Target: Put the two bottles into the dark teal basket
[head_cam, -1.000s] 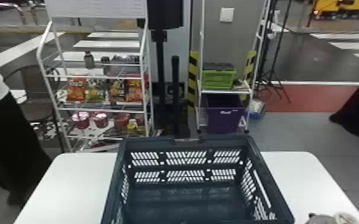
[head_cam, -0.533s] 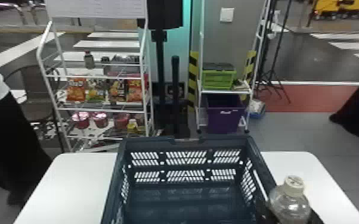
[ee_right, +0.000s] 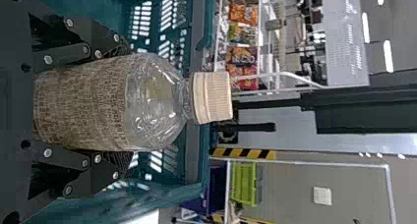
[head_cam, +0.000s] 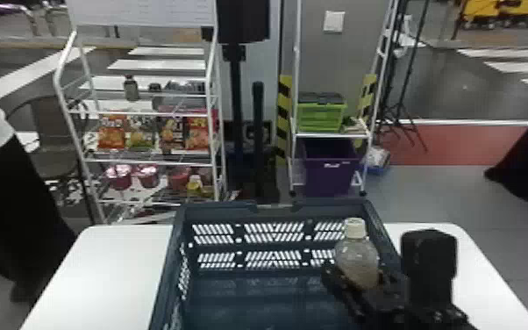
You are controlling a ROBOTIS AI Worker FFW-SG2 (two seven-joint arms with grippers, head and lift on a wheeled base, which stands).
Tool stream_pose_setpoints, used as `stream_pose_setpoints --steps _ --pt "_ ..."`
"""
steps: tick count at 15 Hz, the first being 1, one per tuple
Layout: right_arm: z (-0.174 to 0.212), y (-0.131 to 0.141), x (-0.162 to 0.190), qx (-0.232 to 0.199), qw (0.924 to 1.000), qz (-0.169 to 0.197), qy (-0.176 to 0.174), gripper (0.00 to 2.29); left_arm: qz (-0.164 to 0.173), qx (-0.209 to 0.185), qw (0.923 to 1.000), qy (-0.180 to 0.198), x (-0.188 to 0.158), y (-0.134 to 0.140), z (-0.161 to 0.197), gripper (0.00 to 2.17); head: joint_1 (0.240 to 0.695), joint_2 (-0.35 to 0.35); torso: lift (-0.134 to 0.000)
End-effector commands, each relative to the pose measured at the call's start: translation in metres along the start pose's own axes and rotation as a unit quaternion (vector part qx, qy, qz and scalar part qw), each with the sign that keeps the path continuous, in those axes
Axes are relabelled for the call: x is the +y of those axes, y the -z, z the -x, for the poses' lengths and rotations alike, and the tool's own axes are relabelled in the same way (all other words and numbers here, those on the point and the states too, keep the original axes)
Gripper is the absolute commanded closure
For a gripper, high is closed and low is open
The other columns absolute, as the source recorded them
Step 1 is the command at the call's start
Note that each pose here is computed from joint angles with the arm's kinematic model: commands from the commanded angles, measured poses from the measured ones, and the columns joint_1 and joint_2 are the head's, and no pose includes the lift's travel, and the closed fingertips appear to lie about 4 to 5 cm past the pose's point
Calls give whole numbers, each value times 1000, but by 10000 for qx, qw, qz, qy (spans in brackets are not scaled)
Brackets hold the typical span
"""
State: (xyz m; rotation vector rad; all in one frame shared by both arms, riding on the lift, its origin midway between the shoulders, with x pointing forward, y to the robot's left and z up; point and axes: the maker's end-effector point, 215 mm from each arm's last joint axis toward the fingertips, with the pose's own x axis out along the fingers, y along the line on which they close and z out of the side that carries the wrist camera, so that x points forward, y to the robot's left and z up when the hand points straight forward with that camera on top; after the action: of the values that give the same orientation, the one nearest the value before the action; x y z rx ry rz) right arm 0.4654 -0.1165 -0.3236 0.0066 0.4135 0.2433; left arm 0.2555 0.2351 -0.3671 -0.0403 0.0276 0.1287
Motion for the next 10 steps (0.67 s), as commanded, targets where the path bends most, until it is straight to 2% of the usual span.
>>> stream_pose_setpoints --steps 1,2,6,9,10 --pt "-27 10 23 513 9984 82 -224 1956 28 13 10000 -10 2 2 -3 2148 499 0 0" --pt "-35 22 27 845 9961 160 -208 1959 46 -9 10000 -13 2 1 -5 2148 499 0 0" --pt "-78 28 30 1242 9910 466 -161 1956 84 -6 10000 -47 4 4 -11 2148 499 0 0" --pt "-99 41 26 1733 9833 530 -160 1956 101 6 9999 -78 6 7 -14 2148 499 0 0" --pt "-100 49 27 1977 9784 568 -191 1956 110 11 9999 -86 7 7 -15 2148 499 0 0"
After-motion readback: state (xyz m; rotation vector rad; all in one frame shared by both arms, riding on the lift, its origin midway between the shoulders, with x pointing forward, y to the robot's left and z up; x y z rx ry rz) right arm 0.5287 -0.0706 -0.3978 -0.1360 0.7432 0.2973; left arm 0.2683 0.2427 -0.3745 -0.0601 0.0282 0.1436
